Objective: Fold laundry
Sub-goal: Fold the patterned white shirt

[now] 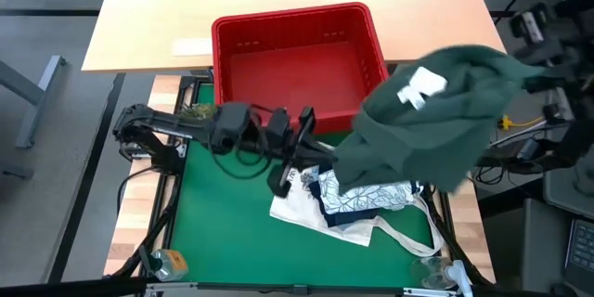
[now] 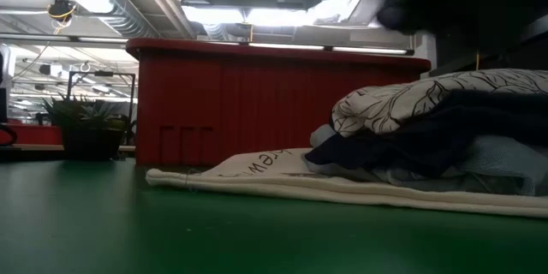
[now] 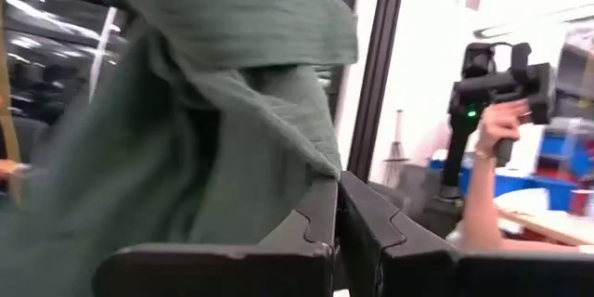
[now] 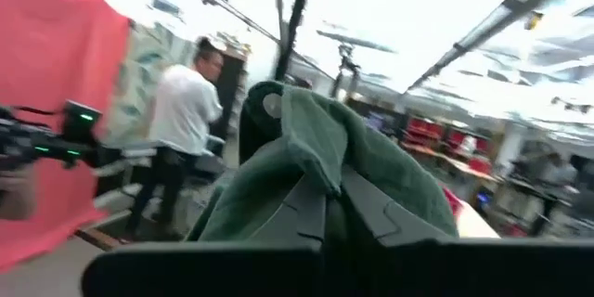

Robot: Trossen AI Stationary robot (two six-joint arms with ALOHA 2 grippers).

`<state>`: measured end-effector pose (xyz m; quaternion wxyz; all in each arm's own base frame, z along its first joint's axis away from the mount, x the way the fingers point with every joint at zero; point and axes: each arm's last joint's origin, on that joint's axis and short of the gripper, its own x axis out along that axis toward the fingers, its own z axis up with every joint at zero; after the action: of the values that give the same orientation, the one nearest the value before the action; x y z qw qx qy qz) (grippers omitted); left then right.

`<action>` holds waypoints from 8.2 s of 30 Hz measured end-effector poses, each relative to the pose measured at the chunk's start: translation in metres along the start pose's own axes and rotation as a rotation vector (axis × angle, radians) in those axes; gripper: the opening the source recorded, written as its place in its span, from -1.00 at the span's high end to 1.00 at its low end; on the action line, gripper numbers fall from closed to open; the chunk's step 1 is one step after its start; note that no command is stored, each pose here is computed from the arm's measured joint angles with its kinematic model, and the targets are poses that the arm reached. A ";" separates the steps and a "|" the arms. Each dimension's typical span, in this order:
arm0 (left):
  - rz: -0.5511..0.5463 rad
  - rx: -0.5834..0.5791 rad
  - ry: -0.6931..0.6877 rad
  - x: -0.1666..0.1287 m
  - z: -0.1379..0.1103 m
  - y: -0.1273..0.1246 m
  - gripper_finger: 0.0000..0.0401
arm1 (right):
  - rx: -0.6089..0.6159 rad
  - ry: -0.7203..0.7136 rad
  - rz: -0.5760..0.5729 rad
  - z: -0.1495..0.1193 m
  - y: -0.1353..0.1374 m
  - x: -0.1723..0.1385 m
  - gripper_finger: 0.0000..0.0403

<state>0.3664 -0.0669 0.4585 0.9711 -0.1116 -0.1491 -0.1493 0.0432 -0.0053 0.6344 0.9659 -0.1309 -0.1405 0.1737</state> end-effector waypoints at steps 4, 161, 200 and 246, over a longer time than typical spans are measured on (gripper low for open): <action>0.079 0.036 -0.023 0.002 0.002 -0.030 1.00 | 0.029 -0.039 0.035 0.011 0.013 -0.006 0.97; 1.239 -0.590 1.095 -0.139 -0.147 -0.181 1.00 | 0.720 1.289 -0.371 -0.333 0.129 0.044 0.05; 1.229 -0.558 1.051 -0.138 -0.147 -0.180 1.00 | 0.356 1.672 -0.345 -0.395 0.198 0.079 0.24; 1.234 -0.545 1.027 -0.138 -0.146 -0.179 1.00 | 0.275 1.735 -0.372 -0.371 0.187 0.079 0.90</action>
<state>0.2200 -0.2360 0.3087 0.7648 -0.3214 0.4394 0.3444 0.1763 0.1183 0.2520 0.7520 -0.0743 0.6419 -0.1302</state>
